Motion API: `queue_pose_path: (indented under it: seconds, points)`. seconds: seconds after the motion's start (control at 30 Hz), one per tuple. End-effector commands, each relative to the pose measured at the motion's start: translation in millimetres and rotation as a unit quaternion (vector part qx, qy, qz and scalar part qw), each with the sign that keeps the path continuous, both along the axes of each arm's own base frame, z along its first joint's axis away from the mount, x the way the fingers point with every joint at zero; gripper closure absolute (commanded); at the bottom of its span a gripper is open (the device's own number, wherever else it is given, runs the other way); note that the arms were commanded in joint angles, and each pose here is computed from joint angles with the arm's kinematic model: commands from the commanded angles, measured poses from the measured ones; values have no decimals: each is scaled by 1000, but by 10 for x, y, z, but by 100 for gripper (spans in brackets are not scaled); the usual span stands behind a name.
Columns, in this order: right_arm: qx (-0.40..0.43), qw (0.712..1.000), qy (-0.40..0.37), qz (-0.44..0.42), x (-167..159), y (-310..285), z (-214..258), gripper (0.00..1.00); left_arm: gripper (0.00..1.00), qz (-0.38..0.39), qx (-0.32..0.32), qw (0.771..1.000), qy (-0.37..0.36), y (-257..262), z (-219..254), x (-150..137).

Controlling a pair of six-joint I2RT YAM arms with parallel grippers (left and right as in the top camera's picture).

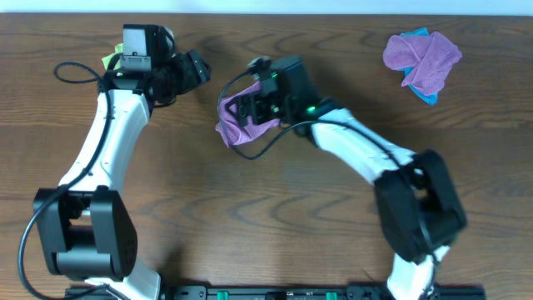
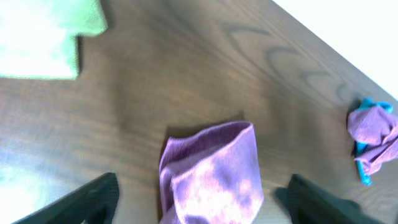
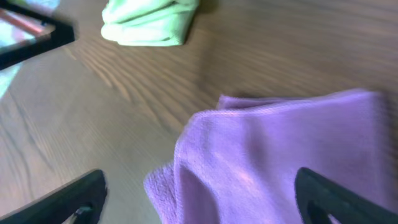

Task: Fold the cloth
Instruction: 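Release the right gripper and retract it, leaving the folded cloth on the table, then grasp the folded purple cloth with the left gripper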

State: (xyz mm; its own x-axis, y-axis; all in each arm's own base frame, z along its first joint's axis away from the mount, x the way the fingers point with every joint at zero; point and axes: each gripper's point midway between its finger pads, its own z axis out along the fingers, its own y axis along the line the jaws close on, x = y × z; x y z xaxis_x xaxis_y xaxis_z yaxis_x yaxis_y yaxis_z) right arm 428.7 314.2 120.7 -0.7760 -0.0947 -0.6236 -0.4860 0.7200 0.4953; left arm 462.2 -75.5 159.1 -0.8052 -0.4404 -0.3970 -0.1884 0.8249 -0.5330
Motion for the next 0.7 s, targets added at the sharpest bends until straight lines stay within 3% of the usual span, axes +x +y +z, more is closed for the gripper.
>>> queue_pose_path:
  seconds: [0.0, 0.33, 0.67]
  points:
    - [26, 999, -29, -20, 62, -329, 614, 1, 3, 16, -8, 1000, -3, 67, 207, -56]
    - [-93, 994, -19, -51, -548, -1582, 1004, 1, 5, 36, -42, 992, 115, 150, -41, -517]
    - [-71, 983, -29, -165, -1507, -2451, 848, 1, 5, 45, -127, 973, 186, -92, -574, -835]
